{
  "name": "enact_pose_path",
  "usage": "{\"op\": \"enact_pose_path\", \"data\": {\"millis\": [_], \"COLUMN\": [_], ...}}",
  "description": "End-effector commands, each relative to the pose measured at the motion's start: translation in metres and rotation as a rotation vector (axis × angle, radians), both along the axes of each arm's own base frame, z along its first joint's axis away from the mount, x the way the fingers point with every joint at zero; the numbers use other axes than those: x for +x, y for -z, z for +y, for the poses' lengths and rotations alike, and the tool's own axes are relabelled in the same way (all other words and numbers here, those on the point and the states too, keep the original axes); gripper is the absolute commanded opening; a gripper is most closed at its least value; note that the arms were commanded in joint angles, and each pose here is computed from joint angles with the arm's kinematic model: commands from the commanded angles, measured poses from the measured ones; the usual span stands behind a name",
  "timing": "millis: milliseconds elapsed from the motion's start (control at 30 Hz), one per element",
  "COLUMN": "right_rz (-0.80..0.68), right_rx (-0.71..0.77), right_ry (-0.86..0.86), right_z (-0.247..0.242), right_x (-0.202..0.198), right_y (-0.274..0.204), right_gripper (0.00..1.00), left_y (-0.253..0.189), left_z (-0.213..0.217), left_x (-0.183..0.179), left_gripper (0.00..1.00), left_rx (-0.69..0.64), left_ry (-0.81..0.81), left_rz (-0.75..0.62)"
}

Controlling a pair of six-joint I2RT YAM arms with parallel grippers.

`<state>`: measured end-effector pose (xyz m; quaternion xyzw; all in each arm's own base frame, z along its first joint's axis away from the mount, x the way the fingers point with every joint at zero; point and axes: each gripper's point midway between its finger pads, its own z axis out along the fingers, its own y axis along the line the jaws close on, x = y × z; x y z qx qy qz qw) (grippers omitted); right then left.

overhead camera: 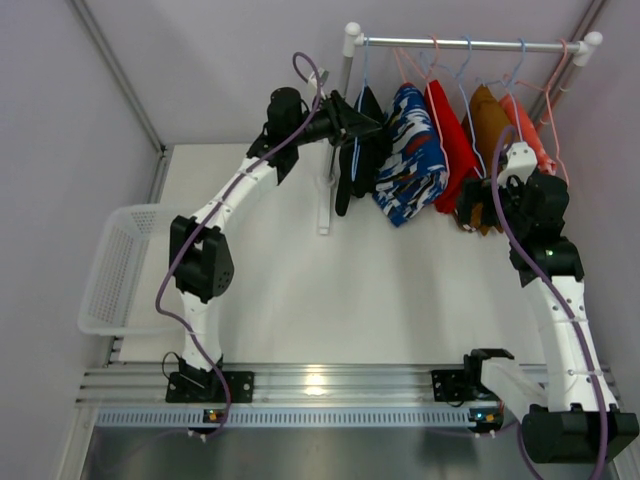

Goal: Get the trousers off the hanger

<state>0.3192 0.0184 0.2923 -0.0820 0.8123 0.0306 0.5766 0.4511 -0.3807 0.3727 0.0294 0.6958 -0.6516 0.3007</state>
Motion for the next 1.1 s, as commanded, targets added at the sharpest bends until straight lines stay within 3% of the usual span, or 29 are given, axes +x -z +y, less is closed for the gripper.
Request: {"op": "enact_pose_path", "data": {"millis": [0, 67, 100, 200, 667, 933, 1067], "right_rz": [-0.064, -0.063, -0.063, -0.057, -0.069, -0.100, -0.156], "right_rx": [-0.010, -0.010, -0.010, -0.010, 0.001, 0.038, 0.091], "right_ry": [0.017, 0.017, 0.017, 0.017, -0.005, -0.046, -0.085], "right_z": [-0.005, -0.006, -0.005, -0.005, -0.001, 0.009, 0.020], "right_x": [-0.001, -0.001, -0.001, -0.001, -0.001, -0.006, -0.014], "right_y": [-0.021, -0.020, -0.020, -0.018, -0.020, -0.033, -0.055], "right_gripper": [0.99, 0.99, 0.99, 0.99, 0.99, 0.99, 0.99], "left_y": [-0.032, -0.035, -0.042, -0.058, -0.151, -0.161, -0.149], "left_z": [0.004, 0.003, 0.002, 0.002, 0.003, -0.002, 0.003], "left_x": [-0.014, -0.014, -0.017, -0.021, -0.049, -0.086, -0.104], "left_gripper": [0.34, 0.23, 0.12, 0.00, 0.00, 0.00, 0.00], "left_rx": [-0.042, -0.057, -0.076, -0.103, -0.119, -0.087, -0.060], "left_ry": [0.025, 0.036, 0.046, 0.066, 0.004, 0.024, 0.022], "left_rz": [-0.094, -0.094, -0.119, -0.170, -0.532, -0.617, -0.581]}}
